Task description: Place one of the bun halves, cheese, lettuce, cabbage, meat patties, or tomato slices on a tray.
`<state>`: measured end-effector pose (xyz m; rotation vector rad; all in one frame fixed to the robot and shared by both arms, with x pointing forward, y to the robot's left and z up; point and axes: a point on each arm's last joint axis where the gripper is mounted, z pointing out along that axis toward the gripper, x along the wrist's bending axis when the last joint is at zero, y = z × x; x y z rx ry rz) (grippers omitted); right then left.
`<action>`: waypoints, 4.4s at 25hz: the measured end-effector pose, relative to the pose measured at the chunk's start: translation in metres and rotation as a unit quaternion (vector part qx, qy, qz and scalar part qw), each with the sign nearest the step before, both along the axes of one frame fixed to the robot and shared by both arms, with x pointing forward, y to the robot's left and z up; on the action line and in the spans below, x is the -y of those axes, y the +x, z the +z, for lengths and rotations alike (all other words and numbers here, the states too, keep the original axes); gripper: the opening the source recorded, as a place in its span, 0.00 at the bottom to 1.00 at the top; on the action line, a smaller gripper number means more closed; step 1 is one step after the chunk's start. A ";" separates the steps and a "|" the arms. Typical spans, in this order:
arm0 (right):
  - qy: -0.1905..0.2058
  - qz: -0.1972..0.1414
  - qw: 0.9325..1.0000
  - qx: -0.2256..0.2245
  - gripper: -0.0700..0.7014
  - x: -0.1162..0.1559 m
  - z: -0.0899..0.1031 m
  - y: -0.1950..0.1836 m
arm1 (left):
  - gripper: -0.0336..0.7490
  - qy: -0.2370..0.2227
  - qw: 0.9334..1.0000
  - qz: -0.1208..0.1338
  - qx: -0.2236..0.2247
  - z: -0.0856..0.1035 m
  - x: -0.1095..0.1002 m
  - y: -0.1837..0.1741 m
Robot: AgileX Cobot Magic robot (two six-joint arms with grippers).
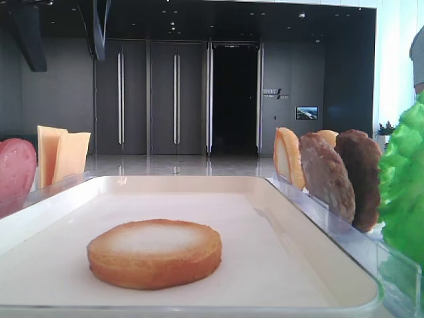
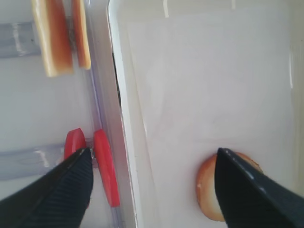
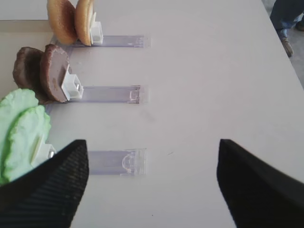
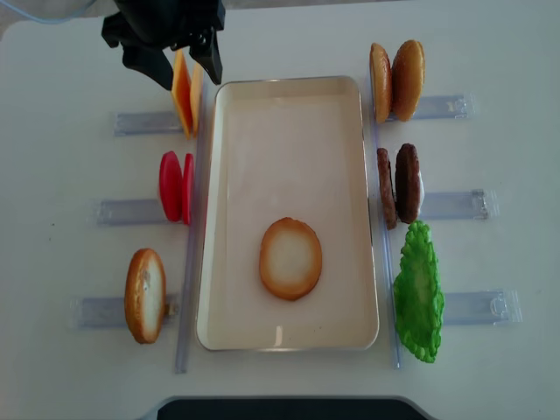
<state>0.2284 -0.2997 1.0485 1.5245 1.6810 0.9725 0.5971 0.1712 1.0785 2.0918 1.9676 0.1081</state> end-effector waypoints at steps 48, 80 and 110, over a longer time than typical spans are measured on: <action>0.000 0.000 1.000 0.000 0.78 0.000 0.000 0.000 | 0.81 0.075 0.967 0.098 0.224 0.133 -0.154 -0.169; 0.000 0.000 1.000 0.000 0.78 0.000 0.000 0.000 | 0.74 0.078 0.914 0.068 0.392 -0.016 -0.126 -0.363; 0.000 0.000 1.000 0.000 0.78 0.000 0.000 0.000 | 0.73 0.085 0.917 0.052 0.385 -0.037 -0.125 -0.365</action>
